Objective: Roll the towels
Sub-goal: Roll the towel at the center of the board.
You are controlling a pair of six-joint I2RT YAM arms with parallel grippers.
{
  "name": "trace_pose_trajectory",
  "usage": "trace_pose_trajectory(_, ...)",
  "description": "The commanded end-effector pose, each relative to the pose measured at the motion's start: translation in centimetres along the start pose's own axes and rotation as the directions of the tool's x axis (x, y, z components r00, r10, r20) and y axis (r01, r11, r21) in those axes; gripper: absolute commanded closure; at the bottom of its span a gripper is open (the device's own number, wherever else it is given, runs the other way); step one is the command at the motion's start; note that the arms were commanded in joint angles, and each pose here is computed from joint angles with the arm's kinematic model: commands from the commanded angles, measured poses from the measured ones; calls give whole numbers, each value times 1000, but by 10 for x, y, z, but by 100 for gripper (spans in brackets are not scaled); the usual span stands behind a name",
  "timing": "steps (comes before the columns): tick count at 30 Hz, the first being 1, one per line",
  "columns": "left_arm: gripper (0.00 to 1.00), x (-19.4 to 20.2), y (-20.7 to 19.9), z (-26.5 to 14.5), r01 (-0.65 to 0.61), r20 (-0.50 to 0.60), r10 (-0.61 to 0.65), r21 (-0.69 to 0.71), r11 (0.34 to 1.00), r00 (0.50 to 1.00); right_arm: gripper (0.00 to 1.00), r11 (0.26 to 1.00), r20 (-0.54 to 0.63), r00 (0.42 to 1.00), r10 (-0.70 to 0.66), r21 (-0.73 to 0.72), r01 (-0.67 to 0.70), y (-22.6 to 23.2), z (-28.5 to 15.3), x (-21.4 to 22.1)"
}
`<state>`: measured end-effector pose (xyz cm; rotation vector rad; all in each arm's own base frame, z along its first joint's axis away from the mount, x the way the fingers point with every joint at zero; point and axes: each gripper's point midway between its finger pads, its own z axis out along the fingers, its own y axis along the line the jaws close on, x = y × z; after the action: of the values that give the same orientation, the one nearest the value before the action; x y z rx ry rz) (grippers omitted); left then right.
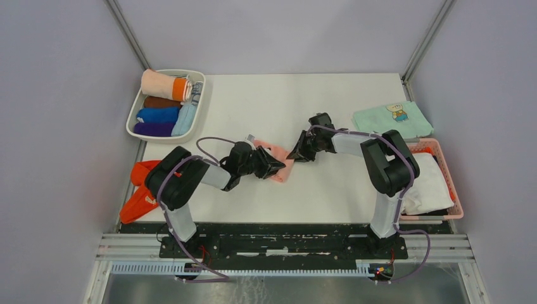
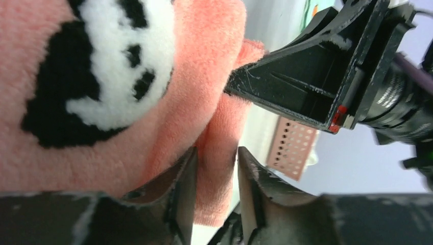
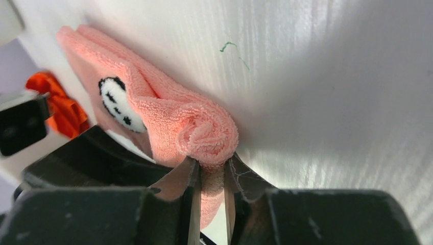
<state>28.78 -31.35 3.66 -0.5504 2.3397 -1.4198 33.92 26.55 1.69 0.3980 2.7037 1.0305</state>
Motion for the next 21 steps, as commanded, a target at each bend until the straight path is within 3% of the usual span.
trace_pose_trajectory(1,56,-3,-8,-11,-195,37,200,-117,974,979,91,962,26,1000,-13,272,6,-29,-21,4)
trace_pose_trajectory(4,49,-5,-20,-21,-318,77,340,-212,924,937,93,943,42,999,-17,333,2,-25,-30,3)
trace_pose_trajectory(7,45,-2,-32,-33,-449,88,501,-331,830,861,93,929,52,998,-20,369,-1,-22,-35,2)
trace_pose_trajectory(13,41,12,-74,-40,-670,100,807,-503,546,582,93,926,40,999,7,376,-22,-19,-34,6)
trace_pose_trajectory(21,40,38,-83,-16,-752,-37,956,-627,203,289,93,927,34,999,14,373,-26,-17,-35,7)
